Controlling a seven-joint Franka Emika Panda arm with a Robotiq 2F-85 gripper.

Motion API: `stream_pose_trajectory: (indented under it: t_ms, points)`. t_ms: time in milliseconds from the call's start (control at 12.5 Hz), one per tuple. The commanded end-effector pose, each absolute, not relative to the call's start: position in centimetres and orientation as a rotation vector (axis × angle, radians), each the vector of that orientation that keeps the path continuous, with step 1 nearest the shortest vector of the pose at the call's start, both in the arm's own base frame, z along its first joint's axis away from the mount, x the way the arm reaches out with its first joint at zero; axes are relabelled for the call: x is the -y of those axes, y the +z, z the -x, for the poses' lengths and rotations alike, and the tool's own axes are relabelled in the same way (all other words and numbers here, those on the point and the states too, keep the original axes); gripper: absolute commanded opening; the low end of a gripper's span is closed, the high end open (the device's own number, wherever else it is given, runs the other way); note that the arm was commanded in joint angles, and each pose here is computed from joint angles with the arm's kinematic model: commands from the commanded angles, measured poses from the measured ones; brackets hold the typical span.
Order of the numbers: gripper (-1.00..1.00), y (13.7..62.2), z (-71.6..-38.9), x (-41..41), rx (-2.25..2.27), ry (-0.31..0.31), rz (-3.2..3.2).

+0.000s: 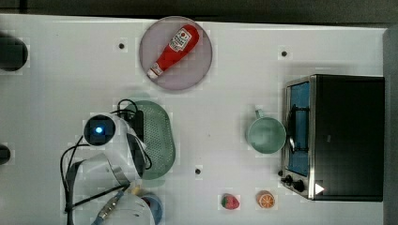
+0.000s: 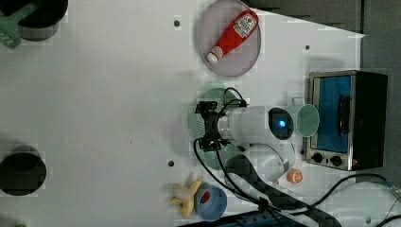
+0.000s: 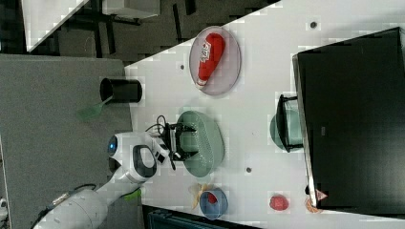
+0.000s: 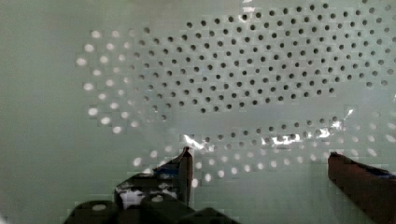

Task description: Drag strainer right to left.

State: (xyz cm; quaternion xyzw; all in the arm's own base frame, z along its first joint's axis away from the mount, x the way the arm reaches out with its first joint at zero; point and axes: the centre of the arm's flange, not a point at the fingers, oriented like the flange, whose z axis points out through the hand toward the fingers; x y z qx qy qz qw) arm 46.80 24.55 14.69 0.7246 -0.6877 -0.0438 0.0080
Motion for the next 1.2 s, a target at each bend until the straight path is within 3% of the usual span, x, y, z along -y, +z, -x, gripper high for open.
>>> stream_pose_trajectory:
  t_ms: [80, 1200]
  points:
    - [1.00, 15.5, -47.5, -28.4, 2.271, -0.138, -2.205]
    - [1.00, 14.6, -47.8, -40.1, 2.351, -0.178, -2.193]
